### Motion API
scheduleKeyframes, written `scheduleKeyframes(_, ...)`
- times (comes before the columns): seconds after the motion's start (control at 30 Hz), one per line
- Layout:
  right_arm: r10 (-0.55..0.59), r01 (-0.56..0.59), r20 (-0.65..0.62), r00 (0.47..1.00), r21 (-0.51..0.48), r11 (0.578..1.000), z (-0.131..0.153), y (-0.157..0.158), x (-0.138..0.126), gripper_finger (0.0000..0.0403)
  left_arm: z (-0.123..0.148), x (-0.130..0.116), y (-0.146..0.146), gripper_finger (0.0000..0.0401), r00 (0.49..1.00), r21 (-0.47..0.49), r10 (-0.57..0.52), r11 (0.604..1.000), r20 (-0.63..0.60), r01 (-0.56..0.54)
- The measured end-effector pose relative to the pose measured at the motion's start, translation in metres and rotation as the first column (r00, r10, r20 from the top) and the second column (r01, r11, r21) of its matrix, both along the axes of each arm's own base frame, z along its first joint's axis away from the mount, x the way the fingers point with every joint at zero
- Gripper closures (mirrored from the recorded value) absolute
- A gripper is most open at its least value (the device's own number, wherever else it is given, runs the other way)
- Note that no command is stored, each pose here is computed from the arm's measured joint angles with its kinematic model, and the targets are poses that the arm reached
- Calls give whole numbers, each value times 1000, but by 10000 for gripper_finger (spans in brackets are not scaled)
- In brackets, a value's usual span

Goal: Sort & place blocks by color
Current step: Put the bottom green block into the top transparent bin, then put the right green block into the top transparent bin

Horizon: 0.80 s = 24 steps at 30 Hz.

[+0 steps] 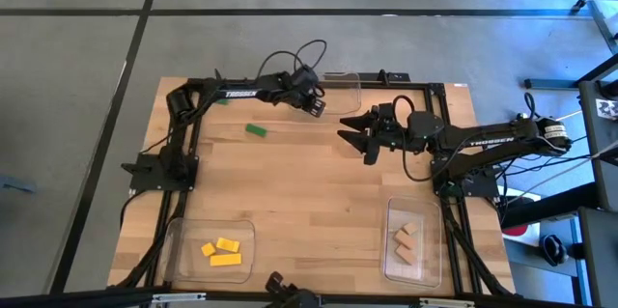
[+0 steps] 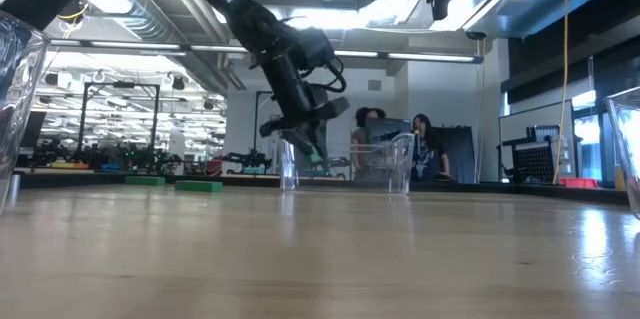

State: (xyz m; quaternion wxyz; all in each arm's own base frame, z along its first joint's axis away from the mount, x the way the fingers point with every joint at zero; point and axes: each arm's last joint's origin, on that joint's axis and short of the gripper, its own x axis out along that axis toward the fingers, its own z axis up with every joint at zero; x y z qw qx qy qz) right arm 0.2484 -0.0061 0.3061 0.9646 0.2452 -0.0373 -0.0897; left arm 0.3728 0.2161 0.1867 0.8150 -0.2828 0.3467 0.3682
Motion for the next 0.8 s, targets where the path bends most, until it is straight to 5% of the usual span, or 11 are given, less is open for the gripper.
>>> scheduleKeyframes(0.2, -1, 1, 1, 1000, -1, 1000, 0, 0, 0, 151, 0, 2, -2, 248, 999, 43, 26, 999, -20, -25)
scheduleKeyframes(0.47, -1, 1, 0, 1000, -1, 1000, 0, 0, 0, 151, 14, -10, 9, 177, 999, -18, 5, 1000, 42, -4)
scheduleKeyframes(0.63, -1, 1, 0, 1000, -2, 1000, 0, 0, 0, 150, 55, -26, 13, 172, 990, 18, 13, 1000, 143, -16)
scheduleKeyframes(0.8, 0, 0, 1, 1000, -2, 1000, 0, 0, 0, 150, 119, -44, -8, 171, 963, 166, -80, 985, 257, 38)
